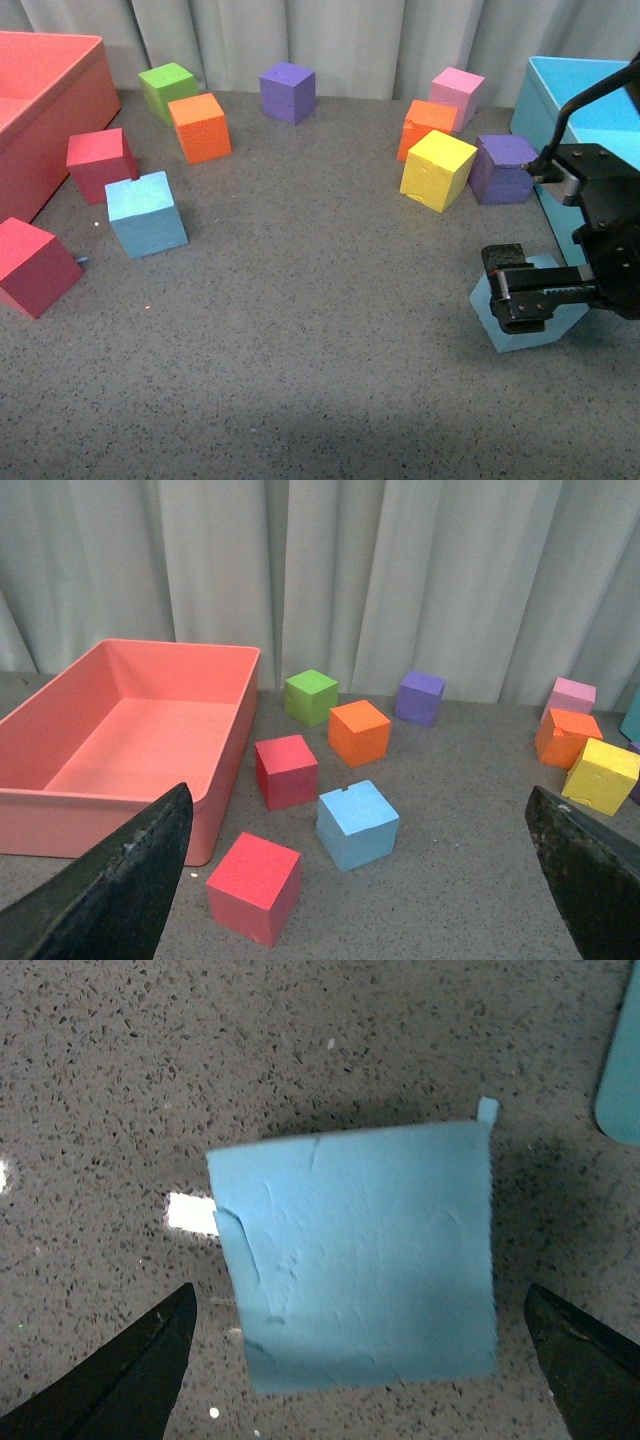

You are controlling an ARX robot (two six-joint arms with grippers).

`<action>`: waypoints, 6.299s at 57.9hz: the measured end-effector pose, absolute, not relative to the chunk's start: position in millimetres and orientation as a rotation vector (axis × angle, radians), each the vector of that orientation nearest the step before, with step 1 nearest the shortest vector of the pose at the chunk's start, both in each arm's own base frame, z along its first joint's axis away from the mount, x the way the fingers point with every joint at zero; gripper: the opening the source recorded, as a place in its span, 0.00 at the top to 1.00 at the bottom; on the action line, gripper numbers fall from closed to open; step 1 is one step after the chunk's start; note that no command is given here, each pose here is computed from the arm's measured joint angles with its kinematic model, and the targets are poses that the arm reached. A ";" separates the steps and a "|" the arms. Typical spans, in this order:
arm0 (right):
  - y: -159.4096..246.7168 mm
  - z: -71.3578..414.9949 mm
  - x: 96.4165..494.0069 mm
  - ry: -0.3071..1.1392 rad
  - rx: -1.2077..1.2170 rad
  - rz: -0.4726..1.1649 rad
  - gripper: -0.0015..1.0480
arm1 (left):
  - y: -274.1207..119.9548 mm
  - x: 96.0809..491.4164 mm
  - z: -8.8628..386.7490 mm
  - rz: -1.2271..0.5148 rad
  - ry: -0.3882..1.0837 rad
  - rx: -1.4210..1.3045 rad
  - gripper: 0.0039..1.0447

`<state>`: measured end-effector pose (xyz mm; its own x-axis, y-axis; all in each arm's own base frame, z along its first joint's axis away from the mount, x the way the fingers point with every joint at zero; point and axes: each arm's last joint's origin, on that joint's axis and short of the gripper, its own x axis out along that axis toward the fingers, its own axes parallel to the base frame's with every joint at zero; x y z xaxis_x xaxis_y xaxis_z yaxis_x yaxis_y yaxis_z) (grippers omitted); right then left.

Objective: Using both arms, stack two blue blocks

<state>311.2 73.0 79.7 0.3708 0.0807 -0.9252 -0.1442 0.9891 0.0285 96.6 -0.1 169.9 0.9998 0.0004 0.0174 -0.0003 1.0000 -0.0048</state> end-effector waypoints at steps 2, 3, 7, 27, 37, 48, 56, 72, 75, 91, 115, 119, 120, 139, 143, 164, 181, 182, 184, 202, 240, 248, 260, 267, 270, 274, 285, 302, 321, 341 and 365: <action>74.1 76.7 315.5 1.189 -0.069 0.138 0.09 | -0.1 96.6 169.9 0.000 -0.017 -0.005 0.06; 74.6 75.8 316.8 1.191 -0.074 0.138 0.09 | -0.1 96.6 169.9 0.000 -0.017 -0.005 0.06; 76.6 70.3 323.4 1.214 -0.086 0.134 0.09 | -0.1 96.6 169.9 0.000 -0.017 -0.005 0.06; 76.4 60.0 332.0 1.287 -0.116 0.105 0.47 | -0.1 96.6 169.9 0.000 -0.017 -0.005 0.06; 83.6 74.7 331.7 1.251 -0.064 0.130 0.52 | -0.1 96.6 169.9 0.000 -0.017 -0.005 0.06; 108.2 98.7 339.0 1.192 -0.030 0.170 0.54 | -0.1 96.6 169.9 0.000 -0.017 -0.005 0.06; 133.1 102.0 352.8 1.187 -0.015 0.198 0.54 | -0.1 96.6 169.9 0.000 -0.017 -0.005 0.06; 195.7 81.9 387.0 1.255 -0.012 0.205 0.54 | -0.1 96.6 169.9 0.000 -0.017 -0.005 0.06; 209.0 78.8 394.2 1.269 0.010 0.215 0.54 | -0.1 96.6 169.9 0.000 -0.017 -0.005 0.06; 236.7 77.2 411.3 1.295 0.038 0.185 0.55 | -0.1 96.6 169.9 0.000 -0.017 -0.005 0.06; 245.9 71.0 412.4 1.301 0.084 0.201 0.31 | -0.1 96.6 169.9 0.000 -0.017 -0.005 0.06; 244.0 73.1 410.0 1.289 0.120 0.215 0.19 | -0.1 96.6 169.9 0.000 -0.017 -0.005 0.06; 243.1 74.5 409.0 1.283 0.128 0.217 0.16 | -0.1 96.6 169.9 0.000 -0.017 -0.005 0.06; 214.1 152.0 393.7 1.039 0.232 0.298 0.09 | -0.1 96.6 169.9 0.001 -0.017 -0.005 0.06; 210.8 160.0 393.4 1.015 0.231 0.303 0.09 | -0.1 96.6 169.9 0.000 -0.017 -0.005 0.06; 97.5 174.9 303.1 -0.044 0.037 0.000 0.71 | -0.1 96.6 170.0 0.000 -0.018 -0.005 0.06; 48.1 160.9 236.7 0.013 -0.002 0.013 0.99 | -0.1 96.6 170.0 0.001 -0.018 -0.005 0.06; 44.7 161.9 231.9 0.009 -0.001 0.012 0.99 | -0.1 96.6 170.0 0.000 -0.018 -0.005 0.06; 39.3 162.2 224.1 0.008 -0.001 0.008 0.99 | -0.1 96.6 170.0 0.000 -0.018 -0.005 0.06; 14.7 160.9 174.7 0.019 -0.001 0.002 0.99 | -0.1 96.6 170.0 0.000 -0.018 -0.005 0.06; 0.3 165.0 131.3 0.004 0.001 0.001 0.99 | -0.1 96.6 170.0 0.000 -0.018 -0.005 0.06; 0.3 166.5 125.2 -0.001 0.001 0.001 0.99 | -0.1 96.6 170.0 0.000 -0.018 -0.005 0.06; 0.2 167.4 119.3 -0.004 0.001 0.001 0.99 | -0.1 96.6 170.0 0.000 -0.018 -0.005 0.06; 0.2 167.6 116.3 -0.006 0.001 0.001 0.99 | -0.1 96.6 170.0 0.000 -0.018 -0.005 0.06; 0.2 167.6 115.1 -0.006 0.001 0.001 0.99 | -0.1 96.6 170.0 0.000 -0.018 -0.005 0.06; 0.2 167.6 113.7 -0.006 0.001 0.001 0.99 | -0.1 96.6 170.0 0.000 -0.018 -0.005 0.06; 0.2 167.3 110.3 -0.006 0.001 0.001 0.99 | -0.1 96.6 170.0 0.000 -0.018 -0.005 0.06; 0.3 164.7 97.9 -0.003 0.001 0.003 0.99 | -0.1 96.6 170.0 0.000 -0.018 -0.005 0.06; 0.3 164.4 97.8 0.000 0.000 0.003 0.39 | -0.1 96.6 170.0 0.000 -0.018 -0.005 0.06; 0.3 164.5 97.7 -0.001 0.000 0.004 0.09 | -1.0 107.9 163.3 0.118 0.329 -0.052 0.06; 0.3 164.5 97.7 -0.001 0.000 0.003 0.09 | -52.7 262.3 180.2 -0.003 0.651 -0.169 0.06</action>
<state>97.7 0.3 164.5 1.0000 0.0034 0.0010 -0.0034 1.0000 0.0002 262.3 -52.7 180.2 0.7958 -0.0553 -0.6031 -0.0505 0.9863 -0.1571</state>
